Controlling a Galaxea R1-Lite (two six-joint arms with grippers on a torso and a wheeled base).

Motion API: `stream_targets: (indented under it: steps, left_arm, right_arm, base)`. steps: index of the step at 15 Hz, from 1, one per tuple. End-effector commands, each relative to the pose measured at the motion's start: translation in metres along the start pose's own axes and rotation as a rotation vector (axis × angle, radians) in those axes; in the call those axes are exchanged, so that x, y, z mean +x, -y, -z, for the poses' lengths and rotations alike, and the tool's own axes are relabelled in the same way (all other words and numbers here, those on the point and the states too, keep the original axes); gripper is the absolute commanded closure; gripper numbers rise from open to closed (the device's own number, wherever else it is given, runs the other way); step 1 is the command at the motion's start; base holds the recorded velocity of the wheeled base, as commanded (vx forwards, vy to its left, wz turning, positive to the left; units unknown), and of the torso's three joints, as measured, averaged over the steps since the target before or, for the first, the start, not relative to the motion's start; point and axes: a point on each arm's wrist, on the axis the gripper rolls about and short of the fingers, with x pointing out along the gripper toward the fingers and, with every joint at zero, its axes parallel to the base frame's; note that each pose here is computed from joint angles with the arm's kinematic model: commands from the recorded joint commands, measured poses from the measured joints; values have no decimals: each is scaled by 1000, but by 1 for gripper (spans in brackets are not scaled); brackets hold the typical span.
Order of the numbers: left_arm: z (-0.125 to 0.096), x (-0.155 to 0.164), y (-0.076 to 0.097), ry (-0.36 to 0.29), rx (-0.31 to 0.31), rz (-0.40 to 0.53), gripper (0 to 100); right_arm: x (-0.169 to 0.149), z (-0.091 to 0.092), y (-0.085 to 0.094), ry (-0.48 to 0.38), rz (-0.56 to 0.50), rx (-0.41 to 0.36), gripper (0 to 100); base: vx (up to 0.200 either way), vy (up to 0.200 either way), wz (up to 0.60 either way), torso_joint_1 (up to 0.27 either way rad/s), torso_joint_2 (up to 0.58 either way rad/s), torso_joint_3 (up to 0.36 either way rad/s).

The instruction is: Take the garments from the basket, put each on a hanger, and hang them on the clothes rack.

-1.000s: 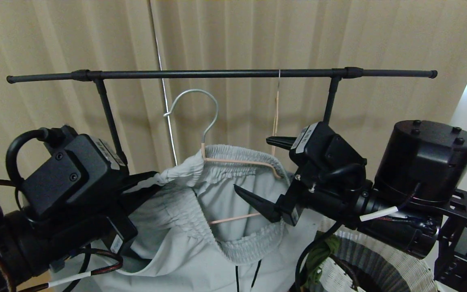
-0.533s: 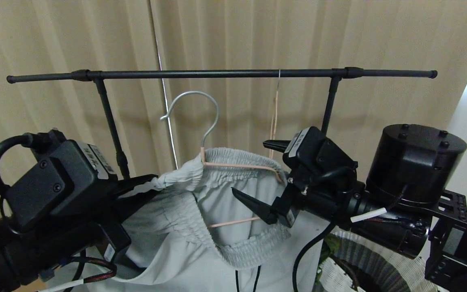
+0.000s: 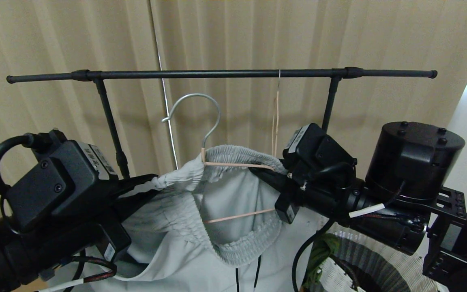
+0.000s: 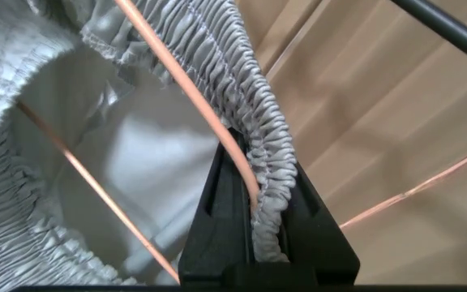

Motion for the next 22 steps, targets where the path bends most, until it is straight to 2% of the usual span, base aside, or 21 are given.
stream_targets:
  steps: [1,7,8,10,11,15,17,18,19,21,22]
  left_arm:
    - [1,1,1,-6,10,3,100]
    - [2,3,1,-13,8,6,100]
    - [0,4,0,-5,5,2,0]
    - [-6,7,-4,8,1,-8,0]
    - [-8,9,-5,11,-2,-12,0]
    - [-12,7,-9,36,-112,-29,0]
    - [-14,6,-11,77,-136,-51,0]
    - [-14,6,-11,77,-136,-51,0]
    - [-16,6,-12,102,-155,-64,0]
    - [-13,7,-10,88,-165,-58,0]
    - [-2,8,-11,45,-168,-72,0]
  right_arm:
    - [1,0,0,0,1,-1,100]
    - [-2,-3,2,12,12,-1,100]
    - [-4,-6,4,22,21,-1,100]
    - [-6,-9,8,26,45,0,100]
    - [-8,-7,16,17,81,2,100]
    - [-24,-12,53,11,262,16,100]
    - [-35,-17,68,17,349,19,100]
    - [-35,-17,68,17,349,19,100]
    - [-42,-21,81,27,415,38,100]
    - [-47,-25,85,43,442,67,100]
    - [-54,-31,87,68,457,87,100]
  base:
    - [0,0,0,0,0,0]
    - [0,0,0,0,0,0]
    - [0,0,0,0,0,0]
    - [0,0,0,0,0,0]
    - [0,0,0,0,0,0]
    - [0,0,0,0,0,0]
    - [0,0,0,0,0,0]
    - [0,0,0,0,0,0]
    - [0,0,0,0,0,0]
    - [0,0,0,0,0,0]
    - [0,0,0,0,0,0]
